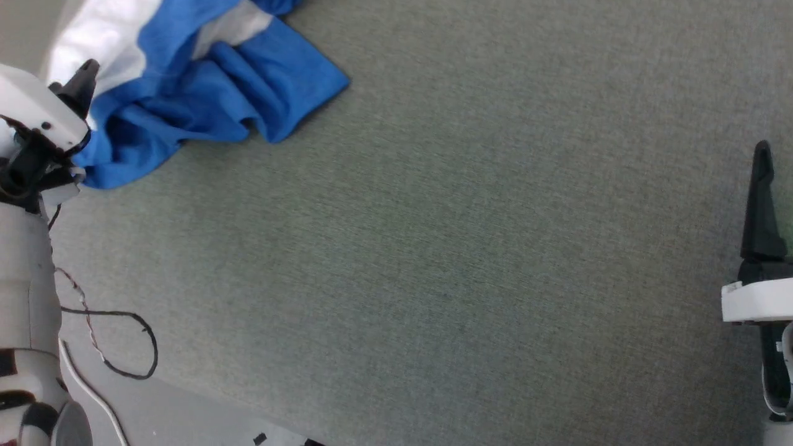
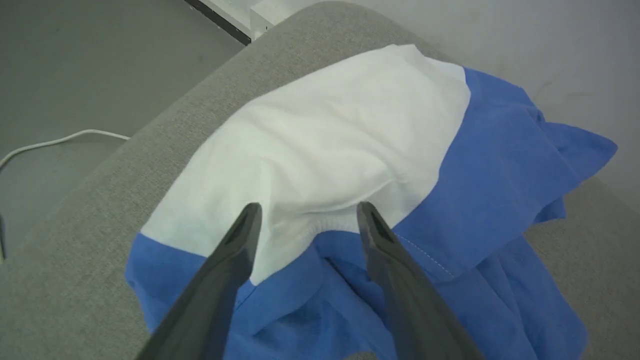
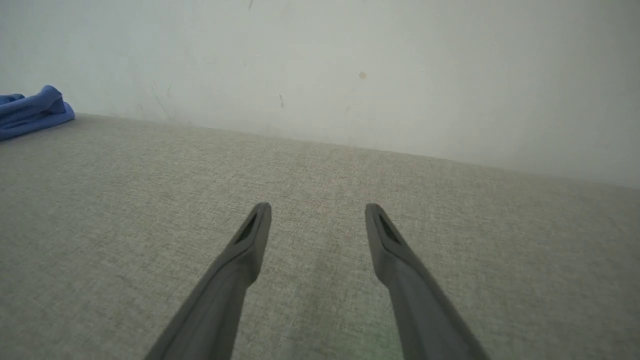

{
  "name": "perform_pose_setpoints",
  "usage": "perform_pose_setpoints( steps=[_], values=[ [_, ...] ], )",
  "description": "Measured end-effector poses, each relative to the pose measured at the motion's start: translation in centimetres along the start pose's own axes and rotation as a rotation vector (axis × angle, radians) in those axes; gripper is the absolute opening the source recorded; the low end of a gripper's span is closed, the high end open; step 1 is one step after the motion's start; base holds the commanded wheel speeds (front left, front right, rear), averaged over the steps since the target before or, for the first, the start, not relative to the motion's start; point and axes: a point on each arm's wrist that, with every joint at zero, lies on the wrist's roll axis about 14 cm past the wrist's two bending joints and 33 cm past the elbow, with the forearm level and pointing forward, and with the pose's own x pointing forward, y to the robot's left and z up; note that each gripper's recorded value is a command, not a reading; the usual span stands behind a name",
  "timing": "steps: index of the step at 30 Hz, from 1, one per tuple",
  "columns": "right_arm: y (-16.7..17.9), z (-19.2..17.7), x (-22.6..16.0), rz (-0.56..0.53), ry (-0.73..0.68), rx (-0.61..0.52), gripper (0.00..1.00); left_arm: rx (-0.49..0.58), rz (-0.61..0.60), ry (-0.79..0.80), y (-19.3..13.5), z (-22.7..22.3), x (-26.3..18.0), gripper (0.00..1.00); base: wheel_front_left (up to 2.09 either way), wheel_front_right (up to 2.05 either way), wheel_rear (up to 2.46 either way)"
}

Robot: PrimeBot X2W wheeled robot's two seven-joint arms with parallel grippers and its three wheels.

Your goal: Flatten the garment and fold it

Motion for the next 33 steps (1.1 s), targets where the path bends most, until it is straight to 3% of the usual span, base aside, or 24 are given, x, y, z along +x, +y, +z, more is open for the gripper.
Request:
perform_pose_setpoints(
  steps=[7, 10, 11, 12, 17, 22, 28, 33],
  values=[
    [-1.9, -2.5, -0.3, -0.043, 0.055, -0.009, 1.0, -0.003, 0.012, 0.246, -1.3, -6.2, 3.4, 1.0, 0.0, 0.0, 0.0],
    [-2.3, -2.8, -0.3, -0.051, 0.058, -0.011, 1.0, 0.001, 0.014, 0.27, -1.6, -6.5, 4.1, 1.0, 0.0, 0.0, 0.0],
    [-2.4, -2.9, -0.4, -0.053, 0.059, -0.012, 1.0, 0.008, 0.016, 0.259, -1.6, -6.3, 4.3, 0.41, 0.0, 0.0, 0.0],
    [-2.4, -2.9, -0.4, -0.054, 0.061, -0.011, 1.0, 0.017, 0.019, 0.235, -1.6, -6.0, 4.5, 0.0, 0.0, 0.0, 0.0],
    [-2.3, -2.7, -0.4, -0.05, 0.058, -0.008, 1.0, 0.022, 0.021, 0.022, -1.6, -2.4, 4.5, 0.0, 0.0, 0.0, 0.0],
    [-1.9, -2.3, -0.8, -0.044, 0.045, 0.021, 1.0, 0.072, -0.007, -0.322, -2.9, 6.6, 2.4, 0.0, 0.0, 0.0, 0.0],
    [-1.2, -1.4, -1.8, -0.036, 0.02, 0.083, 1.0, 0.131, -0.21, -0.671, -10.3, 18.5, -4.2, 0.0, 0.0, 0.0, 0.0],
    [-0.8, -0.2, -3.3, -0.037, -0.012, 0.131, 1.0, 0.22, -0.381, -0.878, -17.1, 25.4, -12.3, 0.0, 0.0, 0.0, 0.0]
  ],
)
